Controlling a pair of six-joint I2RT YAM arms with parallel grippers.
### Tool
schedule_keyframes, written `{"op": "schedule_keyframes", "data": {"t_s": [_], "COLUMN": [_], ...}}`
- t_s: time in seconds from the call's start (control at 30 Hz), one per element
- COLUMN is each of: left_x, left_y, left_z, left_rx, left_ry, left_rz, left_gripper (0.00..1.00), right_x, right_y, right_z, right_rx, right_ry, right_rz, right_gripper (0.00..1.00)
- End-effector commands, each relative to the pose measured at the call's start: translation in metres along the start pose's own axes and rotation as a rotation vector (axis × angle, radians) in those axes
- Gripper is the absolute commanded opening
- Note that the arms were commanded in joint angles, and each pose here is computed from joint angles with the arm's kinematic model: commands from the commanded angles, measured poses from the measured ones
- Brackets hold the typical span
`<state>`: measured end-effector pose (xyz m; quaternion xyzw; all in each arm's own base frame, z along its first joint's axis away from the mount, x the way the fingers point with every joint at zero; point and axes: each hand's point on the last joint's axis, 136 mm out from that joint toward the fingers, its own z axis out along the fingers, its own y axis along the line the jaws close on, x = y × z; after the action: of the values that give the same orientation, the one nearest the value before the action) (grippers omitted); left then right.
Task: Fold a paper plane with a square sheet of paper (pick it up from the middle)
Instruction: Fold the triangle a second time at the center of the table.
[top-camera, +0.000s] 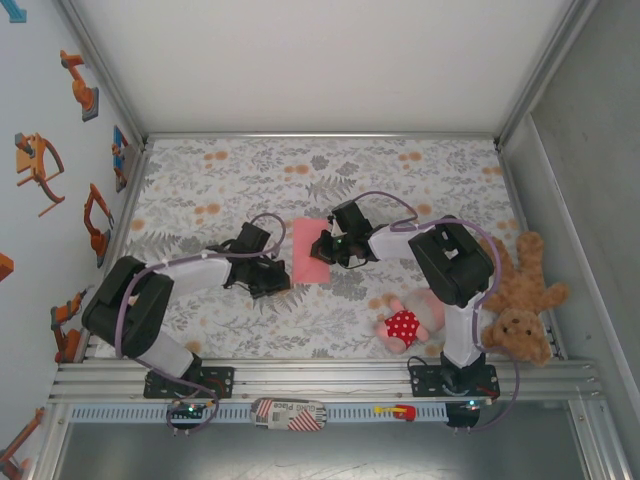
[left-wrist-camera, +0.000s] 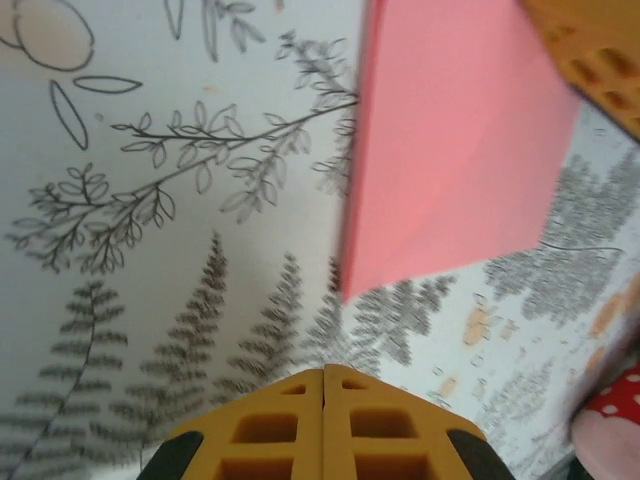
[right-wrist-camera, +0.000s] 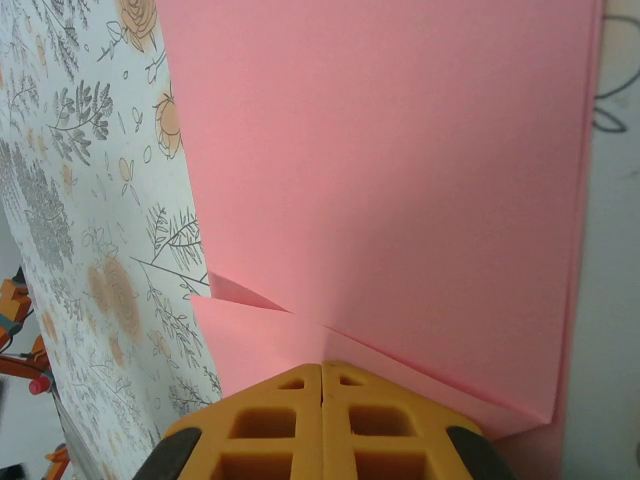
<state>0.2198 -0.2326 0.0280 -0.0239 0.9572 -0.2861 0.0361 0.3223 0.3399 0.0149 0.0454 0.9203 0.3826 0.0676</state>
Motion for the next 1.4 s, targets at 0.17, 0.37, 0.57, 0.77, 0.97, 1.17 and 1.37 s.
{"op": "schedule_keyframes", "data": {"t_s": [0.17, 0.37, 0.57, 0.77, 0.97, 1.17, 1.37], "left_x": [-0.047, -0.063, -0.047, -0.016, -0.010, -0.018, -0.052], "left_y": [-0.048, -0.047, -0.016, 0.018, 0.022, 0.012, -0.031], "left_z": [-0.011, 0.018, 0.036, 0.040, 0.034, 0.033, 0.006], "left_rx": [0.093, 0.076, -0.012, -0.096, -0.103, -0.079, 0.032], "left_ry": [-0.098, -0.072, -0.011, 0.059, 0.057, 0.038, -0.100], "left_rz": [0.061, 0.036, -0.019, -0.064, -0.068, -0.077, -0.062], "left_gripper": [0.00, 0.00, 0.00, 0.00, 0.00, 0.01, 0.19], "right_x": [0.034, 0.028, 0.015, 0.011, 0.005, -0.025, -0.014], "right_y": [-0.077, -0.065, -0.040, -0.042, -0.029, 0.016, 0.004], "right_z": [0.008, 0.007, 0.000, -0.001, -0.005, -0.046, -0.057], "right_rx": [0.235, 0.205, 0.168, 0.209, 0.181, 0.107, 0.103], "right_ry": [0.094, 0.089, 0.074, 0.089, 0.071, -0.076, -0.116], "right_rz": [0.107, 0.085, 0.005, -0.016, -0.016, -0.078, 0.007], "right_gripper": [0.00, 0.00, 0.00, 0.00, 0.00, 0.08, 0.28]}}
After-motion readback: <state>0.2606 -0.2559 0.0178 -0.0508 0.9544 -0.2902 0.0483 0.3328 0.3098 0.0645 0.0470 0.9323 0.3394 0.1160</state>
